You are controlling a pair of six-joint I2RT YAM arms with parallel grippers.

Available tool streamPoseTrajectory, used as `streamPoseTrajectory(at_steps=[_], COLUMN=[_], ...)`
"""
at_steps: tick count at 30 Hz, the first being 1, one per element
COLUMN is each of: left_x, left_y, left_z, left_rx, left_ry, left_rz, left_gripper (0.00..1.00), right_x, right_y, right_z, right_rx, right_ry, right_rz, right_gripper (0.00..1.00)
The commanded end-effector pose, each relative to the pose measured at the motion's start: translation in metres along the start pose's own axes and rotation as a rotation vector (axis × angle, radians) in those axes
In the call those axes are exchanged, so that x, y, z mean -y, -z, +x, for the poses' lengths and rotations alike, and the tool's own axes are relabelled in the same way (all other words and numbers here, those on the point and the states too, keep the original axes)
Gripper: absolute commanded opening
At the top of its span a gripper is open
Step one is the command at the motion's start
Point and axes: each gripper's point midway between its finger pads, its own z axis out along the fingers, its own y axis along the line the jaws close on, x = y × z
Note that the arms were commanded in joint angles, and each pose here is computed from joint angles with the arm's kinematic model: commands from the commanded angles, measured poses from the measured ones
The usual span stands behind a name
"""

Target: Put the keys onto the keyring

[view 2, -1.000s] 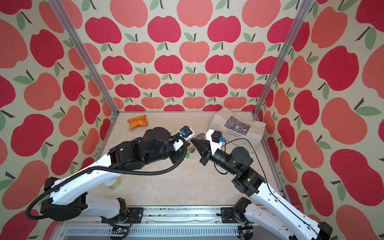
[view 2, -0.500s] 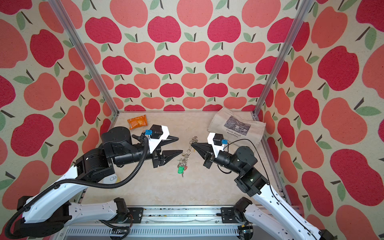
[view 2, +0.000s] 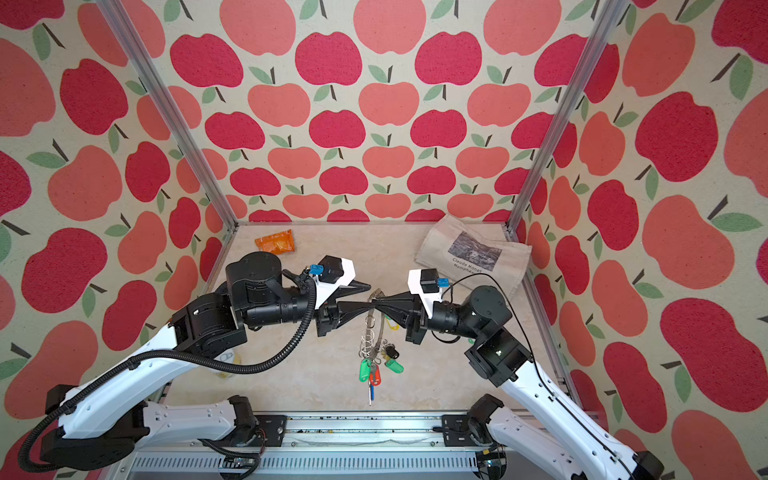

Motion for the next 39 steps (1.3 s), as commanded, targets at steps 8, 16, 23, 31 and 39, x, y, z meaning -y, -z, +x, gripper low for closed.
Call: streamPoseTrajectory(at_steps=[8,16,23,31,39], left_x=[0.010,0.022,0.023,0.023,0.026], left_y=[0.008,0.007,0.006,0.004,0.000], left_z=[-0.005,-0.004,-0.001,0.002,0.003], left_rx=[0.029,0.022,0.010,0.003,0.000], left_ry=[-0.015,-0.002,0.001,0.002,0.005], left_rz=[0.050,0.122,0.131,0.136,0.156], left_gripper=[0.22,0.19,0.13,0.09,0.00], right_x=[-0.020,-0.021,-0.023,-0.025,-0.024], right_y=[0.006,0.009,0.010,0.010,0.009], right_z=[-0.039,-0.043,-0.046,-0.047,-0.049], right_rx=[0.094,0.104,0.110,0.118,0.124], right_ry=[0.066,0.076,0.081,0.080,0.082], right_rz=[-0.069,-0.059,-0.063,-0.073,-0.080], right_gripper=[0.00,0.00,0.00,0.00,0.00])
